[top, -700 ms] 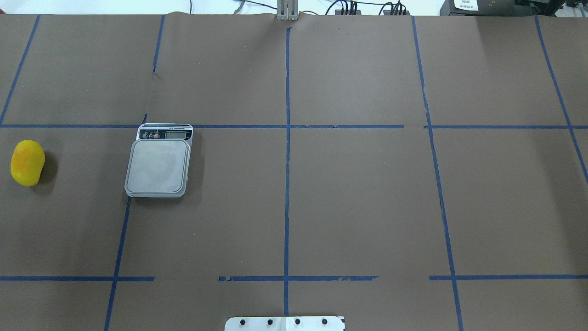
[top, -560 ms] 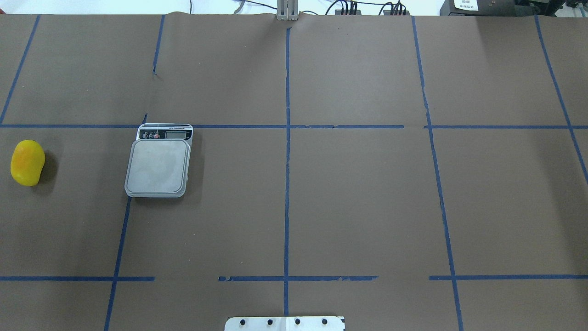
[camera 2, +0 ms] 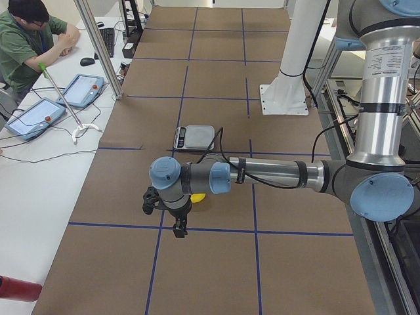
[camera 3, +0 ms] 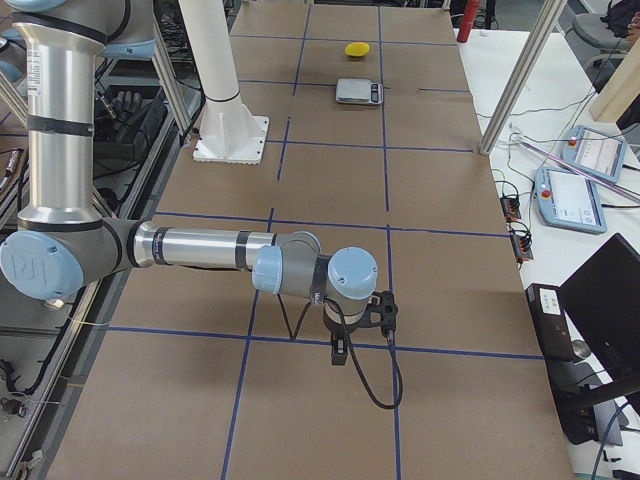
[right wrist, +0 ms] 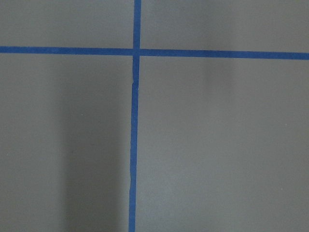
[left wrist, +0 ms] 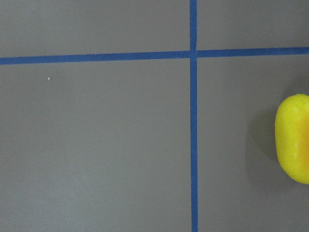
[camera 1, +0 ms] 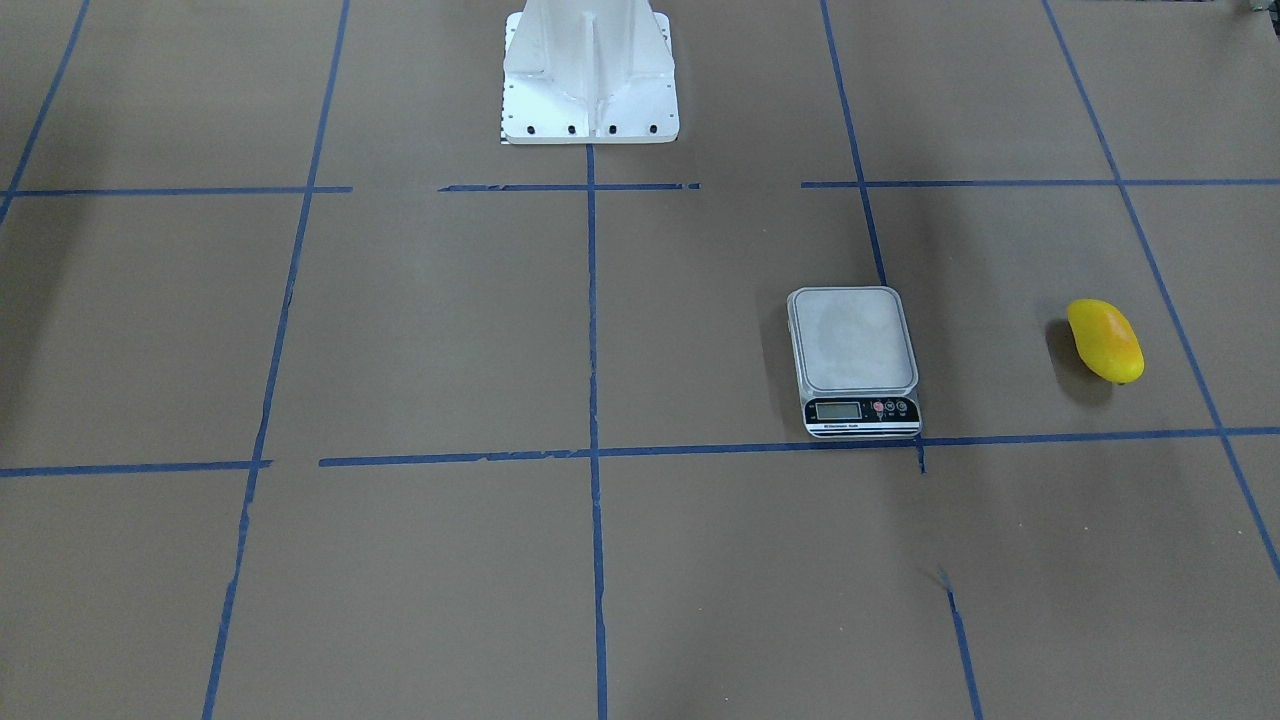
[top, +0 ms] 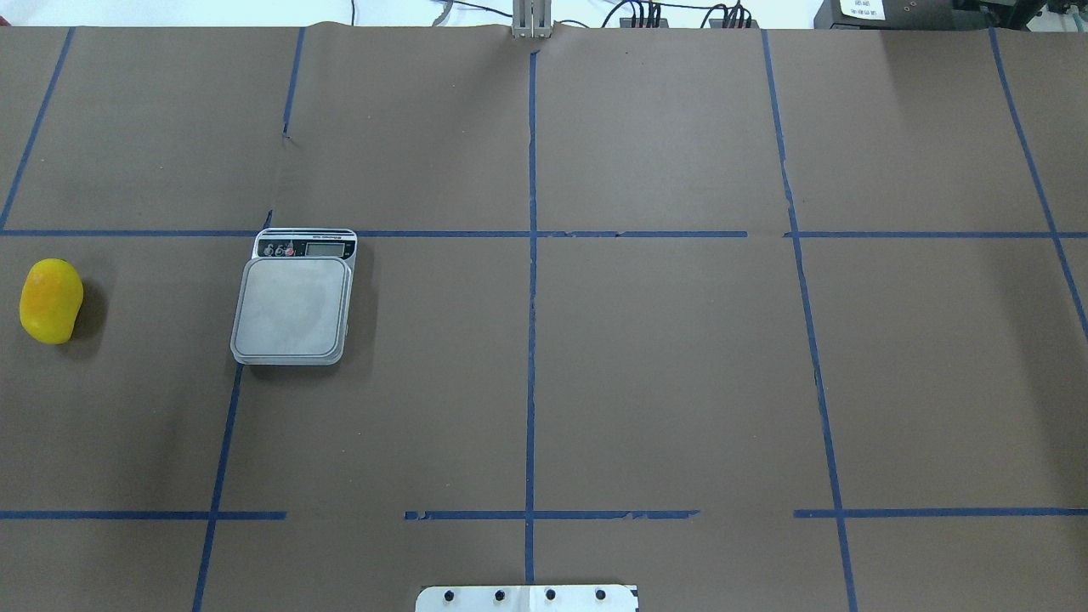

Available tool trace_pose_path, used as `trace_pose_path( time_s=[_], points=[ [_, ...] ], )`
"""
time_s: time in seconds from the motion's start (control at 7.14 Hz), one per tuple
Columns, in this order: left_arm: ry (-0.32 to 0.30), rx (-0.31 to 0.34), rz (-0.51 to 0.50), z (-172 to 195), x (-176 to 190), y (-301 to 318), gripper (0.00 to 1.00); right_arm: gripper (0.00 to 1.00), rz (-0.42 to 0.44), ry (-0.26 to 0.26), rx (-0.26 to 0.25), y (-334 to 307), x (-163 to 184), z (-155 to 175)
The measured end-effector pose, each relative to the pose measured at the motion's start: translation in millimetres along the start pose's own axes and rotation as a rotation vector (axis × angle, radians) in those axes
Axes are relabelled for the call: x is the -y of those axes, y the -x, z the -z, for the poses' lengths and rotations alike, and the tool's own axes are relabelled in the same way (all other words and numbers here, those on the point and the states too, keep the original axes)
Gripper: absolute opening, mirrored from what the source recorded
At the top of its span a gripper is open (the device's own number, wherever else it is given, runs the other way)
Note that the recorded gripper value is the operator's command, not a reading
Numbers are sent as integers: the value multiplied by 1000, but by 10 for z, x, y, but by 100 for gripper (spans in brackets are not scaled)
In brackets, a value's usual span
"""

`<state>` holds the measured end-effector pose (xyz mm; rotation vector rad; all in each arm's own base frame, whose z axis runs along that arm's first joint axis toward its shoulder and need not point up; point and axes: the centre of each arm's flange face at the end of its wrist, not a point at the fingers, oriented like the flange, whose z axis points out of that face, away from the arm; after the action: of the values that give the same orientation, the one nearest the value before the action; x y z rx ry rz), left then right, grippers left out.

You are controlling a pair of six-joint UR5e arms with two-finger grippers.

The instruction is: Weigh mango

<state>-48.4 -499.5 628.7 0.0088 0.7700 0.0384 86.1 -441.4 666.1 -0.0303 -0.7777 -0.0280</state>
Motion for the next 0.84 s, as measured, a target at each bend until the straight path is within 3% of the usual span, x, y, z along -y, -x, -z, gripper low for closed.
trace_pose_path(
  time_s=[0.28, 0.56, 0.84],
  points=[
    [-64, -15, 64, -107, 128, -541, 100, 100, 0, 0, 0, 0, -1, 0],
    [-62, -27, 102, -538, 138, -1222, 100, 100, 0, 0, 0, 0, 0, 0],
    [-71, -27, 110, -936, 97, -1509, 100, 100, 0, 0, 0, 0, 0, 0]
  ],
)
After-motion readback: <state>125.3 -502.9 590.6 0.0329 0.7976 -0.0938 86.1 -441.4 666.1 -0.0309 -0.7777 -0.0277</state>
